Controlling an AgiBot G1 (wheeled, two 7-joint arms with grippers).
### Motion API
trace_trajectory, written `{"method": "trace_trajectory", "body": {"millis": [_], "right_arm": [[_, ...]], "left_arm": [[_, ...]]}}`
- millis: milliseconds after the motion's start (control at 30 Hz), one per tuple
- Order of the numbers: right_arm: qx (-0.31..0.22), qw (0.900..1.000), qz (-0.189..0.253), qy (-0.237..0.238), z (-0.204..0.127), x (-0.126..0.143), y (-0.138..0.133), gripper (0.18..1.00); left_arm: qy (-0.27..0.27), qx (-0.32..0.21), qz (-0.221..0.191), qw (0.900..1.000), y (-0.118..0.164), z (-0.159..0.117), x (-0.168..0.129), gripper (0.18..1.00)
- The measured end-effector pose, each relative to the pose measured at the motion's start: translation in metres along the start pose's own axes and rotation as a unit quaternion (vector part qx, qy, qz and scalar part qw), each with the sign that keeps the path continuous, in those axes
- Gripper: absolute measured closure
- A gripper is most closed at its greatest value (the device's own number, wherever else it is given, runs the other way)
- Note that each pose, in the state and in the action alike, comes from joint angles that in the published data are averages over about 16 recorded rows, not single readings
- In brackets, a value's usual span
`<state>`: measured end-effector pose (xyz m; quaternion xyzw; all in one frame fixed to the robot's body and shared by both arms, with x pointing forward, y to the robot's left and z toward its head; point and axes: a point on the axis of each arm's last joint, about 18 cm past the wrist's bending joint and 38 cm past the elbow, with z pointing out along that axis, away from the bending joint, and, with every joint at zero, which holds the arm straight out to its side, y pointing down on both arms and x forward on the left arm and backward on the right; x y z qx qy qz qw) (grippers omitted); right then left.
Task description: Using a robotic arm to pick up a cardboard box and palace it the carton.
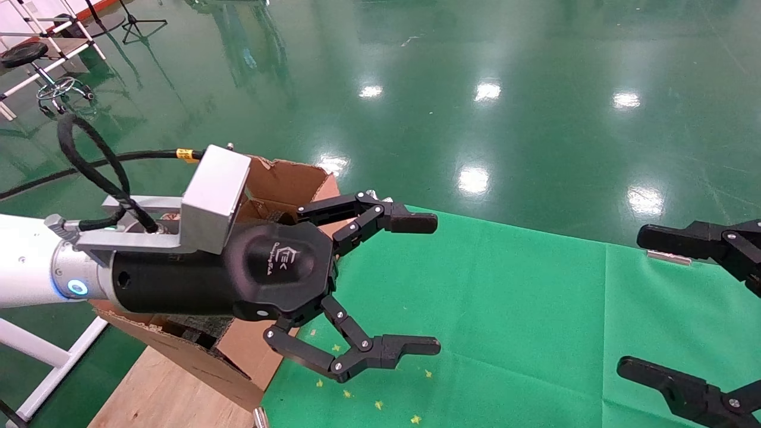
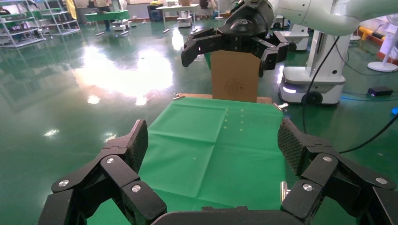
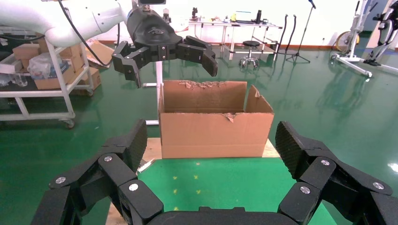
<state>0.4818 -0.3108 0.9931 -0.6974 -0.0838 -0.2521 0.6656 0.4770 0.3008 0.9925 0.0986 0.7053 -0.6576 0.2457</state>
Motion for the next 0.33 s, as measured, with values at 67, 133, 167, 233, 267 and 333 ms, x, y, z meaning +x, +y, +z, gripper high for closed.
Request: {"method": "trace_trajectory", "body": {"millis": [67,133,167,233,267,333], "right_arm": [[0.000,1.000,0.000,0.000,0.0000,0.0000,0.0000,0.178],[0.000,1.000,0.000,0.000,0.0000,0.0000,0.0000,0.178],[0.000,1.000,0.000,0.000,0.0000,0.0000,0.0000,0.178],[0.000,1.000,0.000,0.000,0.0000,0.0000,0.0000,0.178],[0.000,1.000,0.000,0.000,0.0000,0.0000,0.0000,0.178],[0.000,1.000,0.000,0.000,0.0000,0.0000,0.0000,0.178]], "left_arm": [[0.000,0.000,0.000,1.0000,0.0000,0.0000,0.0000,0.184],[0.000,0.000,0.000,1.0000,0.0000,0.0000,0.0000,0.184],[0.000,0.000,0.000,1.0000,0.0000,0.0000,0.0000,0.184],[0.000,0.000,0.000,1.0000,0.0000,0.0000,0.0000,0.184],[0.000,0.000,0.000,1.0000,0.0000,0.0000,0.0000,0.184],[0.000,0.000,0.000,1.0000,0.0000,0.0000,0.0000,0.184]]}}
